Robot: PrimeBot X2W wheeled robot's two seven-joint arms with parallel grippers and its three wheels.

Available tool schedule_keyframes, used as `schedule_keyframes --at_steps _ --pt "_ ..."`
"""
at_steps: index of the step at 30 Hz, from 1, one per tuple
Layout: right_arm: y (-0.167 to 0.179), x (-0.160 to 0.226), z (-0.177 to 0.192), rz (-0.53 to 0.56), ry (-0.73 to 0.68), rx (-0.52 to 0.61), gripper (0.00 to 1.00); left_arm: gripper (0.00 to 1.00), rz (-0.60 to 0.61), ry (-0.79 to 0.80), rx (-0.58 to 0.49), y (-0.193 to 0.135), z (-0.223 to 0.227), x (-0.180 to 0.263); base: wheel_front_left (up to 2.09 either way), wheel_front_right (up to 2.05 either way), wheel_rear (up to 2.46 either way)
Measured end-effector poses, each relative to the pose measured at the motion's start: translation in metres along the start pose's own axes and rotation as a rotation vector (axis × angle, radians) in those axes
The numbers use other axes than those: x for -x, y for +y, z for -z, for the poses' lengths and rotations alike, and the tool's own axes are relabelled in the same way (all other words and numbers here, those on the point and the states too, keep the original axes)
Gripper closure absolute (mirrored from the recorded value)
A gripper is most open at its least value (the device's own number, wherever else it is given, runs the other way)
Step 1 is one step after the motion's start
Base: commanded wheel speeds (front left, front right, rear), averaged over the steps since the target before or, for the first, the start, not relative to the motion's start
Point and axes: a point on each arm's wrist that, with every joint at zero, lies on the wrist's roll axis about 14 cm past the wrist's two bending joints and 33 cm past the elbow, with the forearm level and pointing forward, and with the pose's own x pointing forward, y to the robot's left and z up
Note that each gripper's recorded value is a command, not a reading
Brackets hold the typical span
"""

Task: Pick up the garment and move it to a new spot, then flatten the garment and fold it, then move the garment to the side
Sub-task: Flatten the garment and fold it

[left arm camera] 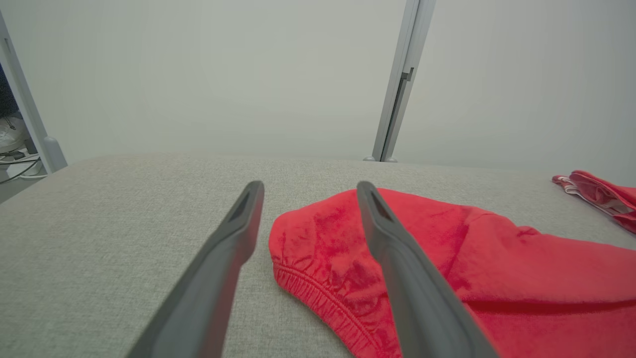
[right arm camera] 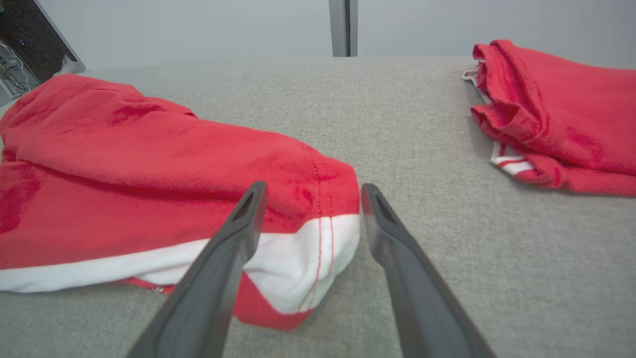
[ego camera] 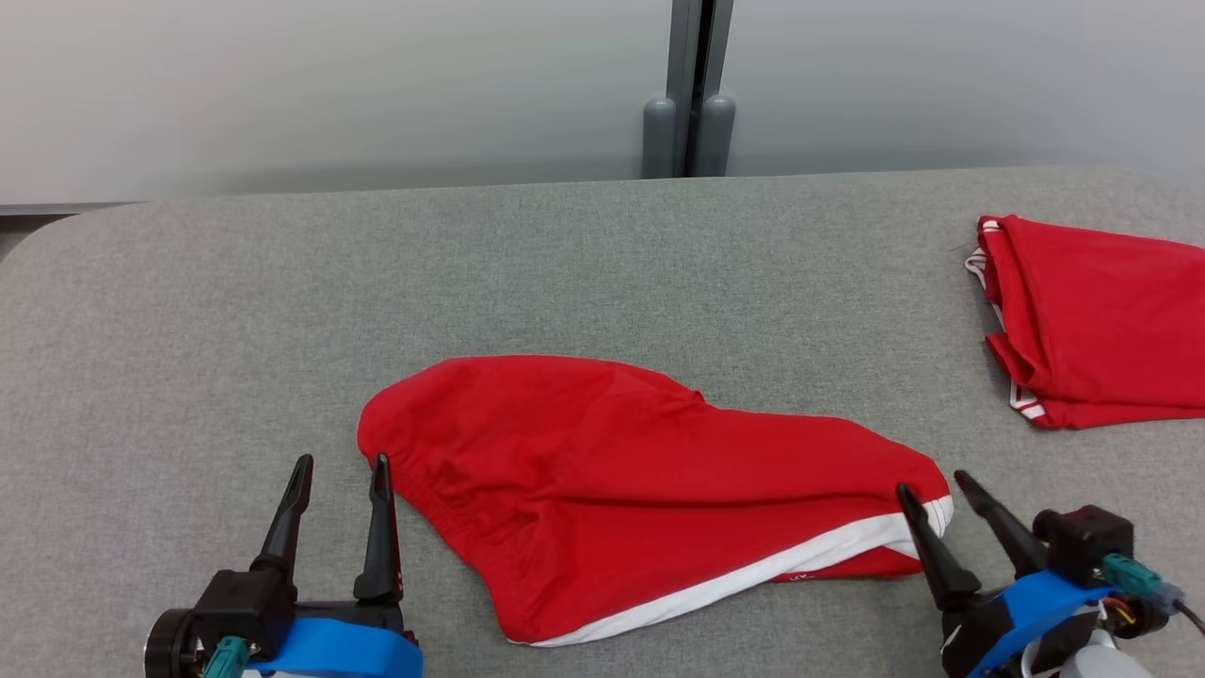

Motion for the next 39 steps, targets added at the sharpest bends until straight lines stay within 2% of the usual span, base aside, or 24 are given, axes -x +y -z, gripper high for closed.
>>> schedule_keyframes --at_steps 8,17,25,34,39 --pt "-0.014 0.014 -0.047 0.093 -0.184 -0.018 0.00 0.00 0.004 -0.018 -0.012 -0.001 -0.006 0.006 0.00 0.00 0.00" --pt "-0.005 0.038 -0.091 0.139 -0.362 -0.003 0.00 0.00 0.016 -0.050 -0.027 -0.006 -0.016 0.007 0.00 0.00 0.00" --pt "0.004 0.048 -0.100 0.148 -0.407 0.000 0.00 0.00 -0.001 -0.076 -0.050 -0.003 -0.025 0.008 0.00 0.00 0.00" --pt "0.012 0.053 -0.081 0.155 -0.363 -0.021 0.00 0.00 -0.039 -0.082 -0.061 0.007 -0.027 0.012 0.00 0.00 0.00" --pt "0.011 0.052 -0.073 0.159 -0.336 -0.022 0.00 0.00 -0.020 -0.074 -0.052 0.004 -0.024 0.011 0.00 0.00 0.00"
